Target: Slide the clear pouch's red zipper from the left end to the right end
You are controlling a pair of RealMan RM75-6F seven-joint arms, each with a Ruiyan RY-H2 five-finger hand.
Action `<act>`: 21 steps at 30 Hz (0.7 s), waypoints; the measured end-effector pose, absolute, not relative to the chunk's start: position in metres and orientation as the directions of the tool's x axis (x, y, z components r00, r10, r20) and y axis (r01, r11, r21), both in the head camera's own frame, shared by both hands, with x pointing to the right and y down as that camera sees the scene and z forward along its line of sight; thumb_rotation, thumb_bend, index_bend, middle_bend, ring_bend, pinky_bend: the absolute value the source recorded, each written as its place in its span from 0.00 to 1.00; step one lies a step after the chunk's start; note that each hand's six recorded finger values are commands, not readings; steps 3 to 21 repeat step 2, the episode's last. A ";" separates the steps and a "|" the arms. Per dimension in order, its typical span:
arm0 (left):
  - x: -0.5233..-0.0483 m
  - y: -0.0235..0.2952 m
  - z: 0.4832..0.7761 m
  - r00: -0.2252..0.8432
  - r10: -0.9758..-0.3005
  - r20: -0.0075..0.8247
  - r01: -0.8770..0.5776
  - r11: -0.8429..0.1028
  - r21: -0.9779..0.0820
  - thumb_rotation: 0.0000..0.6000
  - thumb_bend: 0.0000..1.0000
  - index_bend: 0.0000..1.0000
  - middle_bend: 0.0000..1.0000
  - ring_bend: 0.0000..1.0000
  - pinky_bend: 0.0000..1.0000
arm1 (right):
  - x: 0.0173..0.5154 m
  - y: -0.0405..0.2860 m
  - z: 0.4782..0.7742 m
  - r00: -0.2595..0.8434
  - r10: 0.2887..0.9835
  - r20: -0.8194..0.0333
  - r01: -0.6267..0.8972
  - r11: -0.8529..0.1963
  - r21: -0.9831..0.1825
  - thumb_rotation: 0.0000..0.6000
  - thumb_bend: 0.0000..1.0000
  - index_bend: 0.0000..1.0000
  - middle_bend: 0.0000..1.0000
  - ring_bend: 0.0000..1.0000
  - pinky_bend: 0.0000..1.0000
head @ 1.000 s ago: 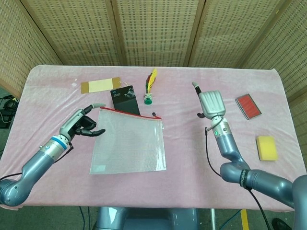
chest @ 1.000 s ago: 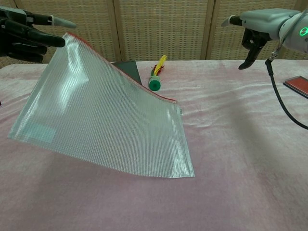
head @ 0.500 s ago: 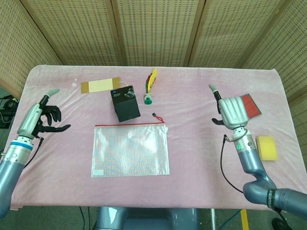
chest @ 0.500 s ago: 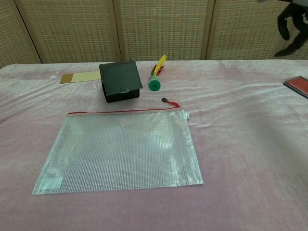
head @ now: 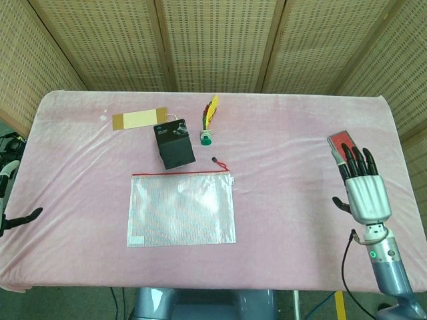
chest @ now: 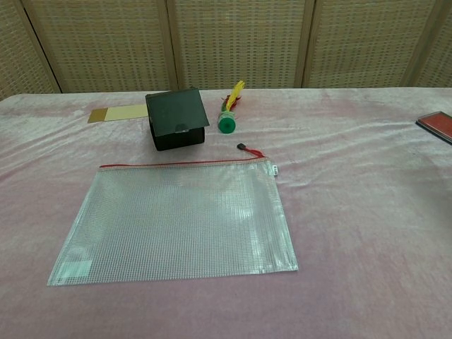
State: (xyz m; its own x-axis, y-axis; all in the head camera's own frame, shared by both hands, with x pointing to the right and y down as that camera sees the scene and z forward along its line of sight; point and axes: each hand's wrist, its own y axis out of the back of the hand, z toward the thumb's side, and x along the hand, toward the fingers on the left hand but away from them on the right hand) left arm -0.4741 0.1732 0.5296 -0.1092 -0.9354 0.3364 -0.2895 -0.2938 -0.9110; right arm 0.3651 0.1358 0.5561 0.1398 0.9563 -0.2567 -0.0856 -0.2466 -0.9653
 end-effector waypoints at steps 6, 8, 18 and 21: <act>-0.477 0.181 0.529 -0.106 -0.933 0.343 -0.292 -0.300 -0.908 1.00 0.00 0.00 0.00 0.00 0.00 | 0.371 0.147 0.555 0.135 0.955 -0.263 -0.094 -0.252 -0.963 1.00 0.00 0.00 0.00 0.00 0.00; -0.477 0.181 0.529 -0.106 -0.933 0.343 -0.292 -0.300 -0.908 1.00 0.00 0.00 0.00 0.00 0.00 | 0.371 0.147 0.555 0.135 0.955 -0.263 -0.094 -0.252 -0.963 1.00 0.00 0.00 0.00 0.00 0.00; -0.477 0.181 0.529 -0.106 -0.933 0.343 -0.292 -0.300 -0.908 1.00 0.00 0.00 0.00 0.00 0.00 | 0.371 0.147 0.555 0.135 0.955 -0.263 -0.094 -0.252 -0.963 1.00 0.00 0.00 0.00 0.00 0.00; -0.477 0.181 0.529 -0.106 -0.933 0.343 -0.292 -0.300 -0.908 1.00 0.00 0.00 0.00 0.00 0.00 | 0.371 0.147 0.555 0.135 0.955 -0.263 -0.094 -0.252 -0.963 1.00 0.00 0.00 0.00 0.00 0.00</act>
